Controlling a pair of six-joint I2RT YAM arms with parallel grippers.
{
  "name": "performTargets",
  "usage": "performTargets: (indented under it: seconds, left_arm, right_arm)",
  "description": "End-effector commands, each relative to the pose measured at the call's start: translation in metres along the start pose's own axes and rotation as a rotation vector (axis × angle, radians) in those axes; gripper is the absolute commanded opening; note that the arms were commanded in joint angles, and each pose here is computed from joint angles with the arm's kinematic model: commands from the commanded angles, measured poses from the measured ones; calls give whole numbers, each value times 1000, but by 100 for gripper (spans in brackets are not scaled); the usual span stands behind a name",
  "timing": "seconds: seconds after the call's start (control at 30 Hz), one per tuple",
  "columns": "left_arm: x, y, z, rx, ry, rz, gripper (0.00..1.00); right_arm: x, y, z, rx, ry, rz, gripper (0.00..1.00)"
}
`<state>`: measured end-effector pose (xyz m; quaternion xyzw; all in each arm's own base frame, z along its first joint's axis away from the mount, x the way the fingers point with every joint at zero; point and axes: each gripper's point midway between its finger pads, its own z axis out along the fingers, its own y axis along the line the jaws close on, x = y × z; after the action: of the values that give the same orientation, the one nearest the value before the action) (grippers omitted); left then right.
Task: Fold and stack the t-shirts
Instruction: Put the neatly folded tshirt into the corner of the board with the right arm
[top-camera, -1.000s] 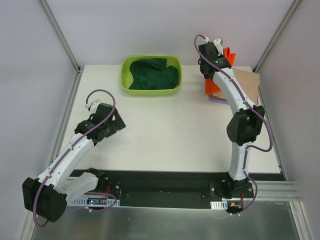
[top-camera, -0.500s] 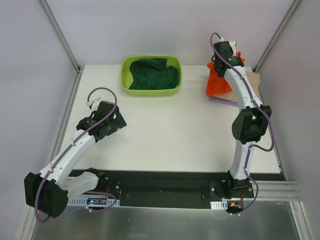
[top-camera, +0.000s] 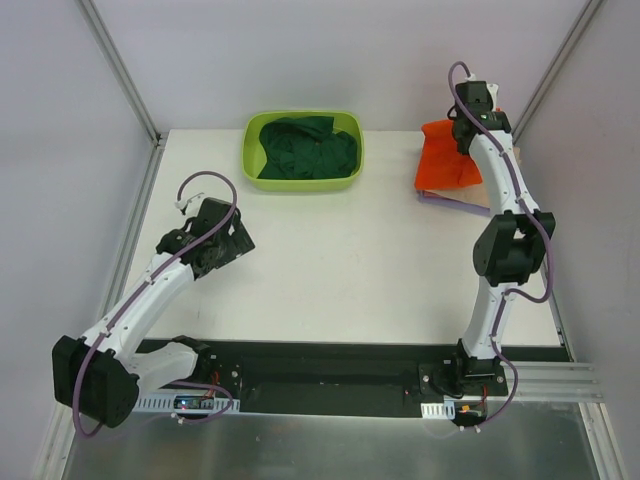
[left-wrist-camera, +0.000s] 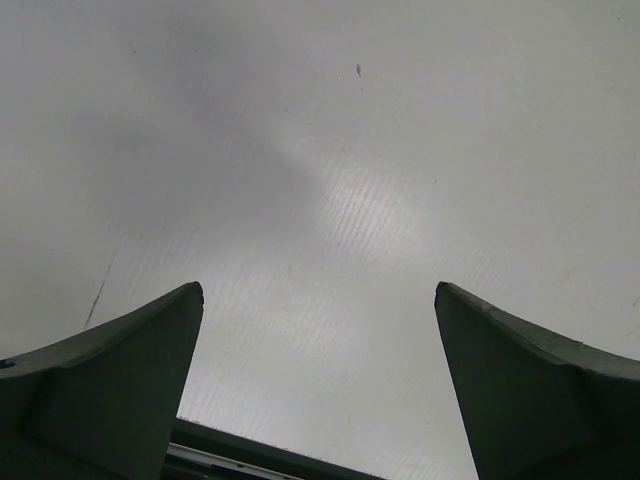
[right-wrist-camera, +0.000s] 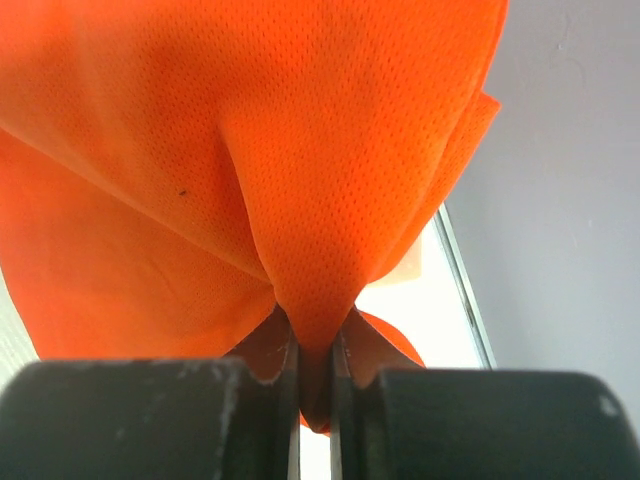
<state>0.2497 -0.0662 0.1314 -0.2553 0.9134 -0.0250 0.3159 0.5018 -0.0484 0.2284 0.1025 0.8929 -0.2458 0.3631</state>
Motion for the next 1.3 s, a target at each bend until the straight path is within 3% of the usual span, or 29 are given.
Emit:
performTargets:
  seconds: [0.0,0.47,1.0,1.03,1.07,1.1,1.17,1.23,1.27]
  left_arm:
    - [-10,-2,-2,-10,-14,-24,99]
    - [-10,-6,3,-20,3,-18,99]
    - [-7,-9,6,-23,24,-20,99]
    - [-7,-9,7,-26,27,-20,99]
    - [-7,-9,7,-24,27,-21,99]
    - [-7,-9,7,-22,27,-22,99]
    - [-7,-10,6,-17,29,-17,99]
    - [-7,-12,6,-14,33,-18,99]
    - [-7,-12,6,-13,34,-13,99]
  right_arm:
    - [-10,-6,2,-37,-16,75,1]
    - [13,-25,70,5,55,174,1]
    - [33,-36,98,13,106,252,1]
    - [32,-37,99,15,103,246,7]
    - [29,-38,99,16,96,244,21]
    - [26,-42,98,27,89,245,46]
    - [19,-50,96,52,72,234,77]
    - [7,-67,90,107,44,231,97]
    - [2,-75,85,129,31,221,96]
